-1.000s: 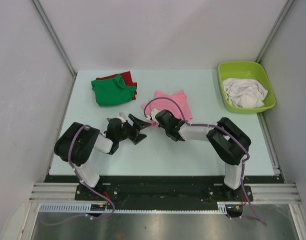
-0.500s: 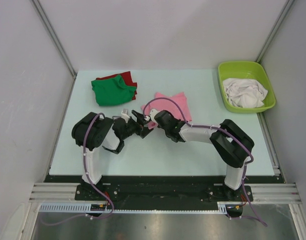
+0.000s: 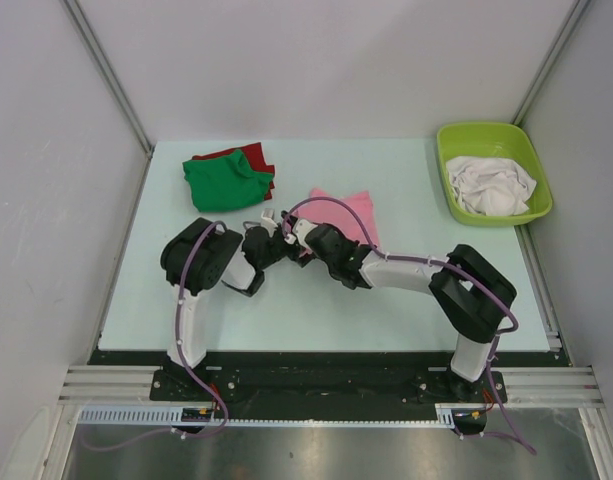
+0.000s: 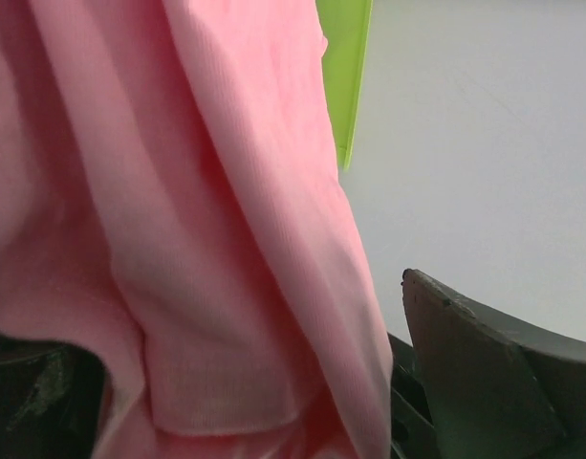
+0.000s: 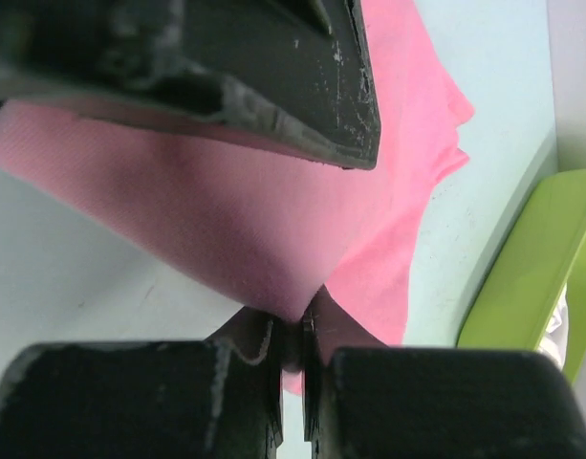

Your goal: Fold and stack the t-shirts

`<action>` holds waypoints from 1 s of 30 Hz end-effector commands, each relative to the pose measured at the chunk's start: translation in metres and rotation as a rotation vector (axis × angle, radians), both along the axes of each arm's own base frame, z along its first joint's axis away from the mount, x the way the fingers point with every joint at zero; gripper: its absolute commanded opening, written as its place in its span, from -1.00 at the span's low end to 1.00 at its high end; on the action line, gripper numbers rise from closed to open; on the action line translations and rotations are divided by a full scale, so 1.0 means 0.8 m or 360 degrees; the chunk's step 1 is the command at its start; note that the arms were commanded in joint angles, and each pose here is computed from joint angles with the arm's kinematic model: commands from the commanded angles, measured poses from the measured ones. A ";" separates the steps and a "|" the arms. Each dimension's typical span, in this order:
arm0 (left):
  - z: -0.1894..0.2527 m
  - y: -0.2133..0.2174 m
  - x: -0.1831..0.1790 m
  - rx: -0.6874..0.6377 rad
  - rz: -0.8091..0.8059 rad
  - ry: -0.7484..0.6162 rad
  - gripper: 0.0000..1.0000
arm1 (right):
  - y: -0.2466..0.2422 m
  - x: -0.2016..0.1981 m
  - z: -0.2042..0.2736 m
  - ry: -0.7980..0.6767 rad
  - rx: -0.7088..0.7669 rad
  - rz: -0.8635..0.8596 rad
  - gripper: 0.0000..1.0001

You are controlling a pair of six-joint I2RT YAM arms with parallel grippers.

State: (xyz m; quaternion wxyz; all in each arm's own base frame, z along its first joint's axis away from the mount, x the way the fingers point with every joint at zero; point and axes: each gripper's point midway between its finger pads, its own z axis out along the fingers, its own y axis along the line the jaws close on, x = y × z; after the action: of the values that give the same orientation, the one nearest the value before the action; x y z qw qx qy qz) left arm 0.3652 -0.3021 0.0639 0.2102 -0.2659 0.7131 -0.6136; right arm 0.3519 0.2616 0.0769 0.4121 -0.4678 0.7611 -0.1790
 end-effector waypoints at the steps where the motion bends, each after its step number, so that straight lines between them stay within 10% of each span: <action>1: -0.068 -0.001 -0.010 0.0132 0.0003 0.0287 1.00 | 0.003 -0.006 0.042 -0.0084 0.0085 -0.0026 -1.00; 20: -0.067 -0.024 0.018 0.0178 -0.0137 0.0205 0.99 | -0.026 -0.061 0.039 -0.0011 0.0061 -0.0058 -1.00; 24: -0.048 -0.031 0.020 0.0124 -0.0189 0.0118 0.63 | -0.024 -0.064 0.039 -0.0014 0.0051 -0.0059 -1.00; 30: -0.027 -0.037 0.021 0.0097 -0.0255 0.0067 0.02 | -0.026 -0.072 0.035 0.0008 0.0031 -0.0073 0.30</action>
State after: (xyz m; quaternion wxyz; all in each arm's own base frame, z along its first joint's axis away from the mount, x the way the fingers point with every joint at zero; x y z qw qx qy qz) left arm 0.3839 -0.3282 0.0412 0.1672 -0.2314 0.7461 -0.6015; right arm 0.2968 0.2421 0.0902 0.3934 -0.4683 0.7705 -0.1799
